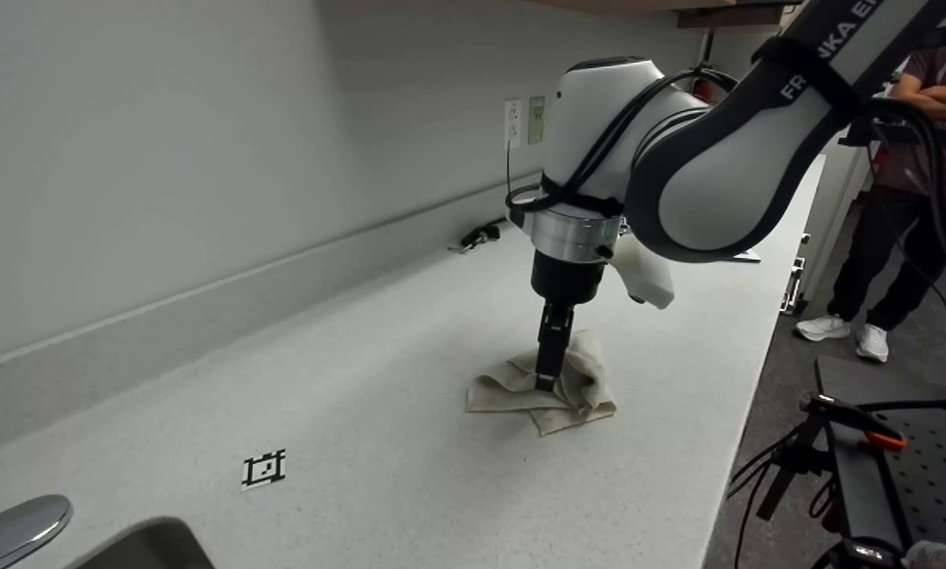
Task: Wipe the counter using the towel
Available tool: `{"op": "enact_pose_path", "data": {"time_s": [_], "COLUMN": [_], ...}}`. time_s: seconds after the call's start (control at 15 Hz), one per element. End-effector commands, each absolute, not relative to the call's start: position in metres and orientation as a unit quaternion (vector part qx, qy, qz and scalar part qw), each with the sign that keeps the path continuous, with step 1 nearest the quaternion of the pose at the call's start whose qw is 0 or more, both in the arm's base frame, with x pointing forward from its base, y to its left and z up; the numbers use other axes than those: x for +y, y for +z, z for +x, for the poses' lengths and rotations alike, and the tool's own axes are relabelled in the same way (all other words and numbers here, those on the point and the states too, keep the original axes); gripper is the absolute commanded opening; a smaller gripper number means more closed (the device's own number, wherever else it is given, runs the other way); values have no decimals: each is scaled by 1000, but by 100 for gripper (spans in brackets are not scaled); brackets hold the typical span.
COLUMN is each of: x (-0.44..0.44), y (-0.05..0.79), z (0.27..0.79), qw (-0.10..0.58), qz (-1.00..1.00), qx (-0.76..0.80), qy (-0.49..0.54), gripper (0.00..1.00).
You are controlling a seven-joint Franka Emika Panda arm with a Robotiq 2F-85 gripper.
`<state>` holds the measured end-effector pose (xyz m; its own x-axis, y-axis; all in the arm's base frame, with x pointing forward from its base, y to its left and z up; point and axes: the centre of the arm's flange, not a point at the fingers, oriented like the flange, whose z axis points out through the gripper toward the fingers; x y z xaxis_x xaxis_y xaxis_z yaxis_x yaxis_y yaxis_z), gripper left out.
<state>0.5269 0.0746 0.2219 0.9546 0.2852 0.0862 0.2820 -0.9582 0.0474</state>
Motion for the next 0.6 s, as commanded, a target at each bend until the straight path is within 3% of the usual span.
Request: {"op": "enact_pose_path", "data": {"time_s": [0.0, 0.13, 0.2, 0.27, 0.4, 0.53], "x": [54, 45, 40, 36, 31, 26], "y": [217, 208, 204, 201, 199, 202], "z": [514, 517, 519, 521, 525, 530], "qw": [-1, -15, -26, -33, -44, -49], "qz": [991, 992, 991, 992, 991, 990], "qx": [130, 125, 126, 123, 124, 127], "qy": [36, 27, 25, 23, 24, 30], "gripper": [100, 100, 92, 72, 68, 53]}}
